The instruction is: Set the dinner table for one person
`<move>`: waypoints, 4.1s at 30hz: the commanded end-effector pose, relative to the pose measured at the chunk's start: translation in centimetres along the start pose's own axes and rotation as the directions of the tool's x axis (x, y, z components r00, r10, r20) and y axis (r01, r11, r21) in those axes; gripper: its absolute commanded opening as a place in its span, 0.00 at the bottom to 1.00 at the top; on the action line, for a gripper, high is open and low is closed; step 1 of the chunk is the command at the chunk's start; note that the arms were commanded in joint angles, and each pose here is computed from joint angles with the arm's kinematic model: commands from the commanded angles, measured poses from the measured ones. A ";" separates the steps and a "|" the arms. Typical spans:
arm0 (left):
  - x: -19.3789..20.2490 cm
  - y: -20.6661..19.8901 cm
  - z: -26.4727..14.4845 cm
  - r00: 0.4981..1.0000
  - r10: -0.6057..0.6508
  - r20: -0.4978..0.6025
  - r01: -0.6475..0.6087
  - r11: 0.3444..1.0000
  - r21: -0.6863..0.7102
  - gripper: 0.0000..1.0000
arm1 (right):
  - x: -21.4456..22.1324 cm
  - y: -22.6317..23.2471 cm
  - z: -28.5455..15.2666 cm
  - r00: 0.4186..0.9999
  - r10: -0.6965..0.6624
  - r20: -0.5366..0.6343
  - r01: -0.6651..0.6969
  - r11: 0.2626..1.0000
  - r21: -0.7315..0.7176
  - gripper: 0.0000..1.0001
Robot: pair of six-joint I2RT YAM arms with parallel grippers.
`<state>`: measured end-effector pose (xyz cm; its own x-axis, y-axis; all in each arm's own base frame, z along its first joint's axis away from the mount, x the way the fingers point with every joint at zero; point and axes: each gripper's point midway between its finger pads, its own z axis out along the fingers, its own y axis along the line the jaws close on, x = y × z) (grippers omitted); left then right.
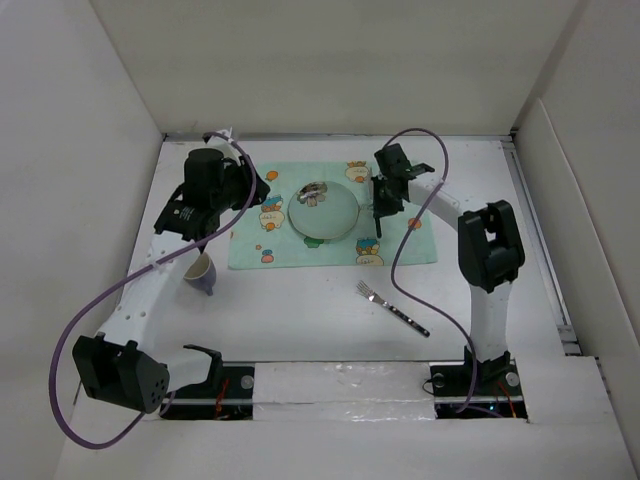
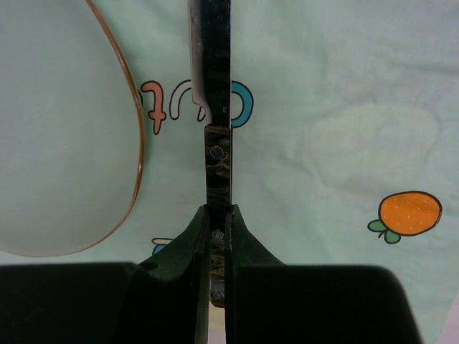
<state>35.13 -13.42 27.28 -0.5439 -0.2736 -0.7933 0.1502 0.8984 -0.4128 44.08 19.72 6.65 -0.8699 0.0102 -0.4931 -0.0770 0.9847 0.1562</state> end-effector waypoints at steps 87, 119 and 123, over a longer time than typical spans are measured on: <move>-7.7 -1.7 -4.9 0.972 -0.111 0.209 0.122 0.992 -0.038 0.25 | 8.1 23.3 -14.4 0.959 -0.283 -0.008 0.260 0.891 -0.371 0.00; 0.0 0.2 -7.2 0.990 -0.059 0.126 0.083 0.978 -0.193 0.00 | 2.2 29.6 3.1 0.993 -0.007 -0.119 -0.053 0.869 -0.493 0.00; -0.1 0.2 -7.1 0.990 -0.058 0.129 0.083 0.977 -0.198 0.00 | 2.8 29.4 3.9 0.991 -0.009 -0.133 -0.057 0.875 -0.480 0.00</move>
<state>29.16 -10.96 30.37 -0.4554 -0.3628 -0.8130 -0.0460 0.9216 -0.3855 41.18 48.45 5.68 -0.9352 -0.0215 -0.3535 -0.2278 0.8008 0.5539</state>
